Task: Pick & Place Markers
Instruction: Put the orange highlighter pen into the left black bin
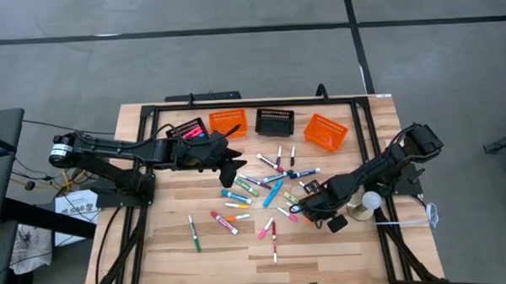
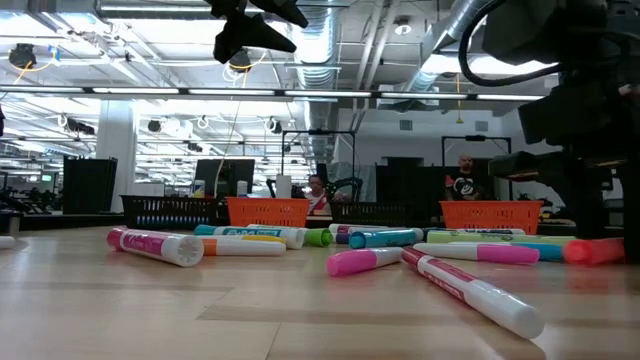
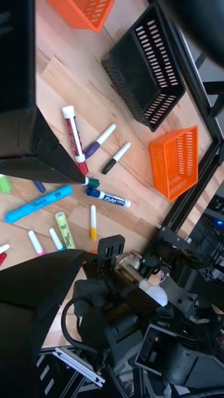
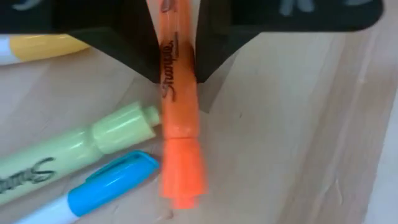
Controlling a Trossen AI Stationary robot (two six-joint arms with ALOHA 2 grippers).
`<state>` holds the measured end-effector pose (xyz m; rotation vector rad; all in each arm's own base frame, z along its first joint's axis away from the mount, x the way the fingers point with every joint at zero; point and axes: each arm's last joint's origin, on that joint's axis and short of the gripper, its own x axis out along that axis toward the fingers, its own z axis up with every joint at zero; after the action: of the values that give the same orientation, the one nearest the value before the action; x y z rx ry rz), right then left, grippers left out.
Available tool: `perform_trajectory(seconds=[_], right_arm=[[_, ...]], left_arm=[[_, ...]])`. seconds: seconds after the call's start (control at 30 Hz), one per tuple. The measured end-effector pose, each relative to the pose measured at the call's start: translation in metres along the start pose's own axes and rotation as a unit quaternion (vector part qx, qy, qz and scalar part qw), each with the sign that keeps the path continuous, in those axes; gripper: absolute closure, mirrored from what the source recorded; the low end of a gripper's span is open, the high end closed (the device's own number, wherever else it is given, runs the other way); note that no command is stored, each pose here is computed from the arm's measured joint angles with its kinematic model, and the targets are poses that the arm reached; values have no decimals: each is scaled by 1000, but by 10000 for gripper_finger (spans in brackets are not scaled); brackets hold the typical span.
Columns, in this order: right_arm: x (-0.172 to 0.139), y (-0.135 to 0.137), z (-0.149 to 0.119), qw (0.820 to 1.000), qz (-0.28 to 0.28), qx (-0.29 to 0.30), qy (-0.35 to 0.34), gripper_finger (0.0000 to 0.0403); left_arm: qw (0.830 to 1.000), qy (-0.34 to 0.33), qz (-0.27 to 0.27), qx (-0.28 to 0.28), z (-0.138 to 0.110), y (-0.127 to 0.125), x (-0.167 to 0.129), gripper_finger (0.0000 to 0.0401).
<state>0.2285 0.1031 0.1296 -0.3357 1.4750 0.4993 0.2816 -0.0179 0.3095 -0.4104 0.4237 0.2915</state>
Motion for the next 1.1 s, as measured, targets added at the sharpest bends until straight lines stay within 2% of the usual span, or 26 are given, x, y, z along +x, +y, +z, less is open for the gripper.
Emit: perform_trajectory(seconds=[0.17,0.43,0.6,1.1], right_arm=[[-6,1,3,1000,10,9,12,350],[-20,3,8,999,16,10,43,341],[-35,5,17,999,29,10,39,347],[-82,2,60,992,73,-6,-99,350]], left_arm=[[1000,0,0,0,0,0,0,220],[1000,0,0,0,0,0,0,220],[1000,0,0,3,0,0,0,220],[1000,-6,-4,2,1,-1,0,220]])
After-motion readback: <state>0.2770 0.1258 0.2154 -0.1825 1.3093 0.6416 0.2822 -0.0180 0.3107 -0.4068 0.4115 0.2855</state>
